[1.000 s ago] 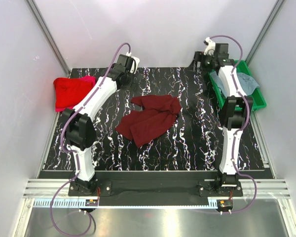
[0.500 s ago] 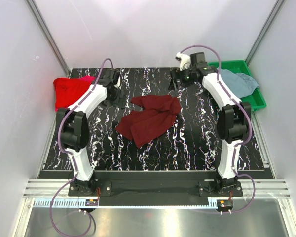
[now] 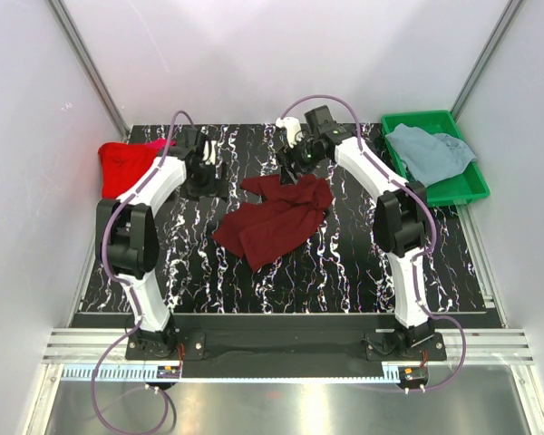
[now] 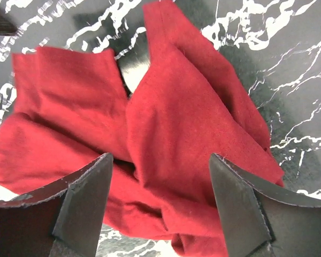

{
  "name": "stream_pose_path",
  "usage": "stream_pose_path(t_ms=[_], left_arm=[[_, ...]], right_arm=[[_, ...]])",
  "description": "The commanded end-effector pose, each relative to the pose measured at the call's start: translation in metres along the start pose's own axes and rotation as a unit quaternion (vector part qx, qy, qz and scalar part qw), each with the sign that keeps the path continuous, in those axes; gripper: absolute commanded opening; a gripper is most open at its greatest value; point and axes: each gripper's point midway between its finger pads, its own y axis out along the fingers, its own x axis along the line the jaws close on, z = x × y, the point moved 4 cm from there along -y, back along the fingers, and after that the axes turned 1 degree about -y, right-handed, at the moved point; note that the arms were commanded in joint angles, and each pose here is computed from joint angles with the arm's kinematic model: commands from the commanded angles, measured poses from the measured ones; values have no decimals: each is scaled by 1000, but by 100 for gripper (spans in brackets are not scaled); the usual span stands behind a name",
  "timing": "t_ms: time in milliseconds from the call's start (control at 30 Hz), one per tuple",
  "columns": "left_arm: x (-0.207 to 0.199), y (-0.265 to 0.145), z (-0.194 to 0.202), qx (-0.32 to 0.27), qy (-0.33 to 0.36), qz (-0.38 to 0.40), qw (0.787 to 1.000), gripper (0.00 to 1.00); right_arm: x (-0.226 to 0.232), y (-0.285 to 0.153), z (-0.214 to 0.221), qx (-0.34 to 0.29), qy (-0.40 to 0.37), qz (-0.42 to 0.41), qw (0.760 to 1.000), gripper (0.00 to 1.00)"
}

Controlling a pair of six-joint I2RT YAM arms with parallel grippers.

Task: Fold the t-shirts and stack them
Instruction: Flatten the tshirt out

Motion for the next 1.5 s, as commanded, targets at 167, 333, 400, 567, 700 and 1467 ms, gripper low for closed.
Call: stream_pose_path(t_ms=[167,333,400,567,700,1467], left_arm=[[-7,-13,20,14,-51,87,995,87],[-11,-3,20,27,-55,109,992,85],[-12,2,16,28,-58,114,991,85],[-13,7,10,29,-59,116,991,86],[-12,8,12,29,-56,114,991,86],[-10,-16,-53,-67,-24,83,994,88]], right_arm=[[-2,36,18,23,-21,-20,999,82],[10,53,26,38,-21,-46,998,82],[16,57,27,42,-25,-54,997,82],[17,67,25,46,-27,-47,997,51],[10,55,12,37,-40,-9,998,5],[50,-172,-201,-305,-112,85,942,0]])
